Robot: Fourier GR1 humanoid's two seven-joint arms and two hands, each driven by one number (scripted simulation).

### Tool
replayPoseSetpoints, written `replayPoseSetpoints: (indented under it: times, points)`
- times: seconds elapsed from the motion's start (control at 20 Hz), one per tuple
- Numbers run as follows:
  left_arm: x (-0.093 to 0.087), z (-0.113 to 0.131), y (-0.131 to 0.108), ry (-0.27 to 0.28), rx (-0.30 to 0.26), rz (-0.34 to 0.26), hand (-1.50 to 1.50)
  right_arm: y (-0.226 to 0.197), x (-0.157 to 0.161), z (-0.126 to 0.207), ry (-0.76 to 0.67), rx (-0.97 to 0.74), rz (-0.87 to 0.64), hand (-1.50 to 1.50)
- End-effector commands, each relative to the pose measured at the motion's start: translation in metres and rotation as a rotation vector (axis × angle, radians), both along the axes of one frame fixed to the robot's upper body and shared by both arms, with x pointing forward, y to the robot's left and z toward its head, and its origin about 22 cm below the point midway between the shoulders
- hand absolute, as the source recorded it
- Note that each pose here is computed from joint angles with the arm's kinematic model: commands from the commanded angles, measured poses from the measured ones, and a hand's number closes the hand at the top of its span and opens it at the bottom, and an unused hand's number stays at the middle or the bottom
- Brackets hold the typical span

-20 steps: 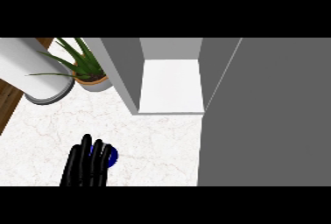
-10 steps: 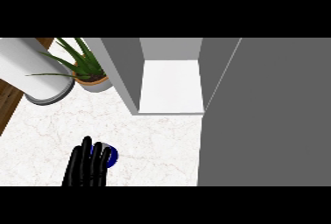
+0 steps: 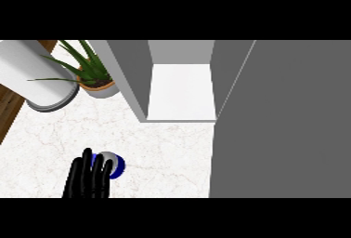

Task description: Pick up the bottled water, place it into the cabinet and close the cabinet

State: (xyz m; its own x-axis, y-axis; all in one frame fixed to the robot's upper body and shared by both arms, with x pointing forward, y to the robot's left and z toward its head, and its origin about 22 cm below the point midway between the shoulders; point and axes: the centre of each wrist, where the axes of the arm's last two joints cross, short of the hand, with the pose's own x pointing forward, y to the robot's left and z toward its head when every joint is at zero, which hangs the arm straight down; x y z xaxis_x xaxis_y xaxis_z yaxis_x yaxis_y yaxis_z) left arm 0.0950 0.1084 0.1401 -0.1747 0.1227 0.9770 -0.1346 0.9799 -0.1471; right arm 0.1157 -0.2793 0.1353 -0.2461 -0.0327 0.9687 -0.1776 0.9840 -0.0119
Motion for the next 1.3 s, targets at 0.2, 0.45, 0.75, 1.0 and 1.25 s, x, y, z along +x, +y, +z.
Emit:
replayPoseSetpoints:
  times: [0.2, 0.45, 0.75, 1.0, 1.25]
  points:
    - [-0.016, 0.01, 0.011, -0.059, -0.015, 0.132, -1.5, 0.009, -0.029, 0.04, -0.073, 0.078, 0.061, -1.5]
    - [-0.022, -0.004, 0.032, 0.033, 0.039, 0.153, -1.5, -0.003, -0.036, 0.022, -0.077, 0.07, 0.058, -1.5]
    - [-0.006, -0.03, 0.033, 0.092, 0.073, 0.209, -1.5, -0.003, -0.044, 0.029, -0.073, 0.081, 0.068, -1.5]
    - [-0.001, -0.035, 0.062, 0.096, 0.132, 0.185, -1.5, -0.005, -0.044, 0.025, -0.065, 0.087, 0.069, -1.5]
    - [0.023, -0.069, 0.072, 0.117, 0.164, 0.209, -1.5, -0.004, -0.042, 0.026, -0.088, 0.091, 0.064, -1.5]
